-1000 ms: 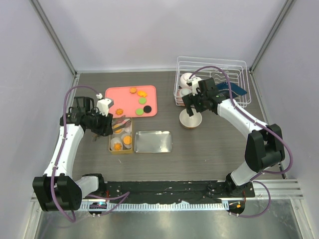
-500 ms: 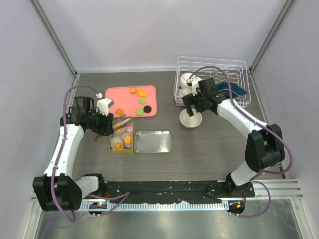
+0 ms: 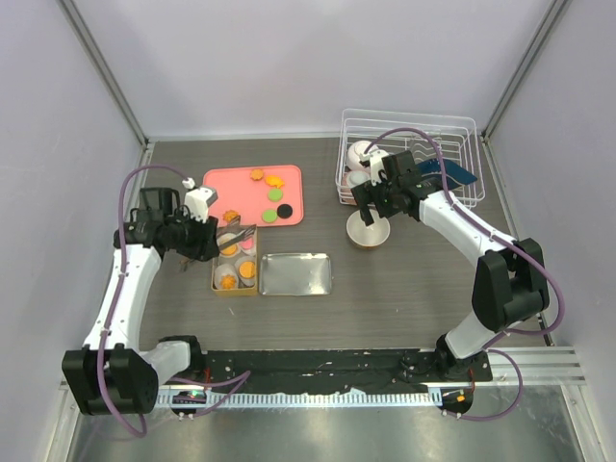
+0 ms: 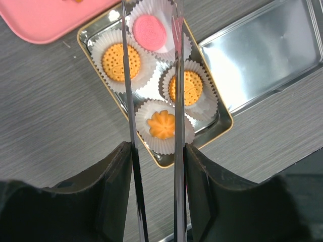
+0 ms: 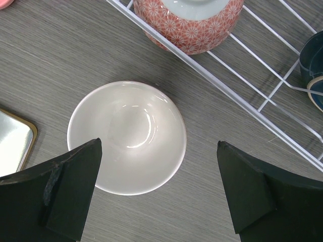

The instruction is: Pack the cookies

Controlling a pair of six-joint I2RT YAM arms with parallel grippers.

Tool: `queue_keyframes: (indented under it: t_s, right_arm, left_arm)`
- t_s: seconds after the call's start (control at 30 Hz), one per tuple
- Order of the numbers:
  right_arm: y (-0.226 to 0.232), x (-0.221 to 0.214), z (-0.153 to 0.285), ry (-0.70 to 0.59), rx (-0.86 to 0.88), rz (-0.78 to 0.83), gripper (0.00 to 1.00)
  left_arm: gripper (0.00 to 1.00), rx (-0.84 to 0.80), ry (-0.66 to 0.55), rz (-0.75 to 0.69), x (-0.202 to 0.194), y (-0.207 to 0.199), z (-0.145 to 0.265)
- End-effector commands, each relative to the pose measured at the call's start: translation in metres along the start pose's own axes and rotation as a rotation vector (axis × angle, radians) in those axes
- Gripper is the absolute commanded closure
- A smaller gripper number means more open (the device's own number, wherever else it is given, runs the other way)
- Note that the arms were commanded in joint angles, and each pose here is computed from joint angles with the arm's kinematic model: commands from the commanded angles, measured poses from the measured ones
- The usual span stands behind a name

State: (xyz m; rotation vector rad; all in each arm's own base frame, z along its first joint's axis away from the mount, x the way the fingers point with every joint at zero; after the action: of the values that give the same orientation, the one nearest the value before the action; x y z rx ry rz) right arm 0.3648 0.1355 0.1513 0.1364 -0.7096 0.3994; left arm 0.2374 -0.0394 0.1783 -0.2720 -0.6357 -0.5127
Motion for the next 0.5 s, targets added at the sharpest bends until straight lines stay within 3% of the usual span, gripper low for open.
queue_keyframes:
  t_s: [0.0,0.3,0.47]
  right_arm:
    - [0.000,0.019,0.005,-0.052,-0.006,0.011,0.00]
    - [0.001,0.020,0.007,-0.057,-0.001,0.012,0.00]
    - [0.001,0.024,0.012,-0.076,-0.004,0.010,0.00]
  left_arm:
    - [0.52,0.044,-0.131,-0.035,0.023,0.000,0.015]
    - [0.52,0.137,-0.207,-0.023,0.032,0.004,0.031]
    - [0.47,0.215,-0.270,-0.007,0.041,0.011,0.040]
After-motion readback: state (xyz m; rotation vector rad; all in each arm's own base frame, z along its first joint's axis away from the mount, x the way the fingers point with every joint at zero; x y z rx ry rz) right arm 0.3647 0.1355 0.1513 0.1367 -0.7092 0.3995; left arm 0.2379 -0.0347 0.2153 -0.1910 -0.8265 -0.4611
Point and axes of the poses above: each gripper's point midway between its finger pads, its own z axis back along the fingers, its own y axis along the line the jaws close on, x = y × z, the point moved 3 cm from there along z, back along the fingers, and after that the axes turned 6 degrees about -z, right-handed, at the moved point
